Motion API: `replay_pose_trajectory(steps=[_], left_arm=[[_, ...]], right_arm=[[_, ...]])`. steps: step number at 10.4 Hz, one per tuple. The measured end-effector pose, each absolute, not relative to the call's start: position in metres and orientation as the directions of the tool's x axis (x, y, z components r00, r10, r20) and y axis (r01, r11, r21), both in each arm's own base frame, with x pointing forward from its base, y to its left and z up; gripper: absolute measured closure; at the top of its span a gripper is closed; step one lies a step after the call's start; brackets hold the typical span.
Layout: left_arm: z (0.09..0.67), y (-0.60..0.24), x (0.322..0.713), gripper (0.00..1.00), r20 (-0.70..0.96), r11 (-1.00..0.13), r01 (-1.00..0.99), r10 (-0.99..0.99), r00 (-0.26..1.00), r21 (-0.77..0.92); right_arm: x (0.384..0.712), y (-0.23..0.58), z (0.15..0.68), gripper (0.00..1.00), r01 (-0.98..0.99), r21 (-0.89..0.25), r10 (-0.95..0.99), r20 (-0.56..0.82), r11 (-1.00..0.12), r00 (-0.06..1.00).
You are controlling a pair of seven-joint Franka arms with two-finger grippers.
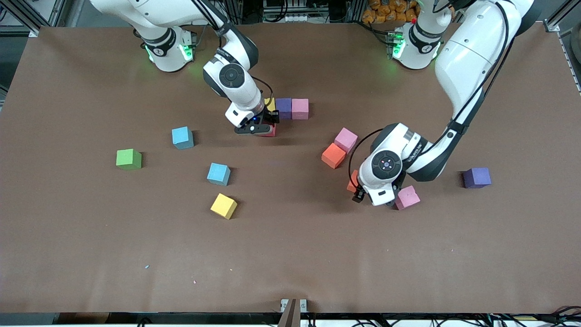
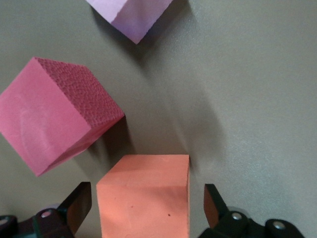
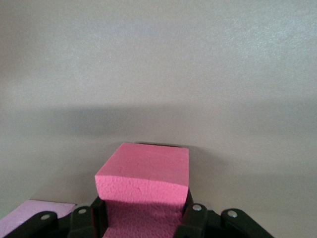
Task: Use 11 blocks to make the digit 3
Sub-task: 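Grasp the orange cube with the left gripper while the right lowers red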
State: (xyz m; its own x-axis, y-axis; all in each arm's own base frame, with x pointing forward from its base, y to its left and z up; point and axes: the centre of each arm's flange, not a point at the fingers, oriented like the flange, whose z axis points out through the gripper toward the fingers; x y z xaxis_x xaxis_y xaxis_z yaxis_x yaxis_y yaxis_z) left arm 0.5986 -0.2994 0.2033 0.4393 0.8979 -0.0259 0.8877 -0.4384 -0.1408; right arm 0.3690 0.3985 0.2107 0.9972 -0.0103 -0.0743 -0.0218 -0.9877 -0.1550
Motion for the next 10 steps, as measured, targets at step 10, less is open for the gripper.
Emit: replay_pose_trajectory(steps=[10], left_arm=[[0.221, -0.307, 0.609, 0.38, -0.034, -0.439, 0.894, 0.898, 0.438, -0.083]], right_arm=[[0.363, 0.4, 0.201, 0.44, -0.001, -0.152, 0.011, -0.075, -0.988, 0.997]])
